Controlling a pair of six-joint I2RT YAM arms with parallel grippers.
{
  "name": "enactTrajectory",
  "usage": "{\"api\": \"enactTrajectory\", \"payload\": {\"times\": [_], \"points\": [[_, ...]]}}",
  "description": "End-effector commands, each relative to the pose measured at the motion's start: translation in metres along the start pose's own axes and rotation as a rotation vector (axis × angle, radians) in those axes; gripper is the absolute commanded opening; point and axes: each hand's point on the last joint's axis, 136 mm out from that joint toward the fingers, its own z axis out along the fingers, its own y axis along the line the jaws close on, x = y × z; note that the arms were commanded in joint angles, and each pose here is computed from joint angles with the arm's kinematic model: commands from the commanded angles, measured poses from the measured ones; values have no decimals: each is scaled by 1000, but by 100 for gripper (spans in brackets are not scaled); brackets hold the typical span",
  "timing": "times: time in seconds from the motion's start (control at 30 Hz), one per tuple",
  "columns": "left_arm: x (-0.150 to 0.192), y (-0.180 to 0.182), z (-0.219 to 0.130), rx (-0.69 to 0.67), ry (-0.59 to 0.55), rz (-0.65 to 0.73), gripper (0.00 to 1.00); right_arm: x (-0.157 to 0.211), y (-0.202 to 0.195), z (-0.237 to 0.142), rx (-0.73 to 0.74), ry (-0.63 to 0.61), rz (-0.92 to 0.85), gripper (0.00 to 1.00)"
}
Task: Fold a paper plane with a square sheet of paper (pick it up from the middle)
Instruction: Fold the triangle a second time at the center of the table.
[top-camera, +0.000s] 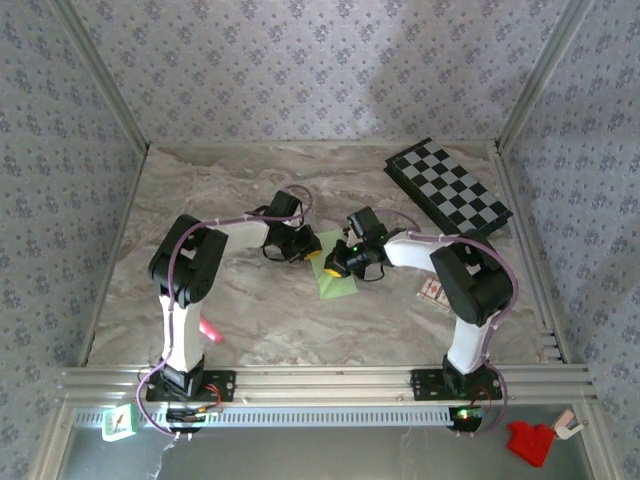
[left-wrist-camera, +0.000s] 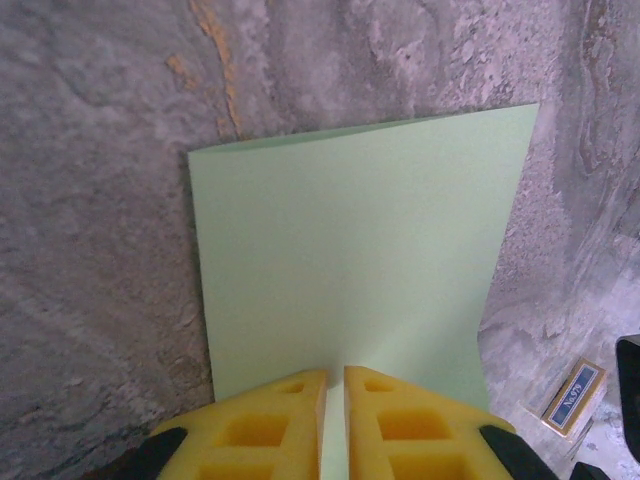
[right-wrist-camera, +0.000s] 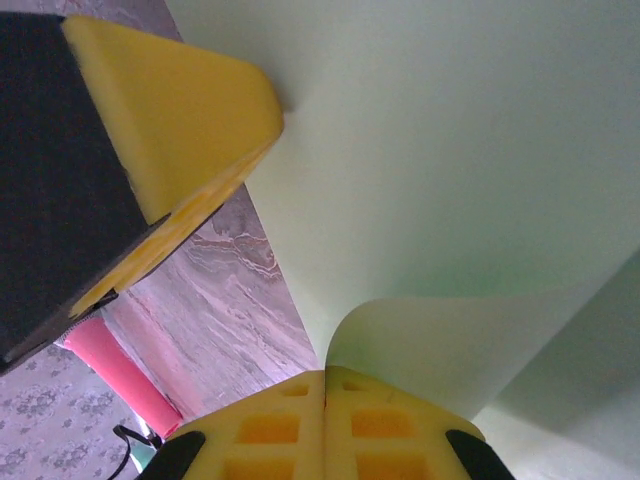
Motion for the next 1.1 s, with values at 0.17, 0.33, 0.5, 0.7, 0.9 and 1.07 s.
{"api": "enactTrajectory", "payload": {"times": [0.17, 0.33, 0.5, 0.7, 0.9, 1.07], "points": [[14, 28, 11, -70, 46, -33, 14, -6, -1, 7, 21, -19, 11, 5], [14, 28, 10, -67, 47, -34, 14, -7, -2, 9, 26, -20, 13, 5], [14, 28, 11, -67, 47, -34, 14, -8, -3, 10, 28, -24, 12, 5], [15, 29, 11, -68, 50, -36, 14, -9, -2, 11, 17, -22, 13, 5], [15, 29, 12, -68, 50, -38, 14, -9, -3, 12, 21, -23, 14, 5], [16, 30, 12, -69, 52, -37, 14, -8, -4, 14, 24, -21, 14, 5]]}}
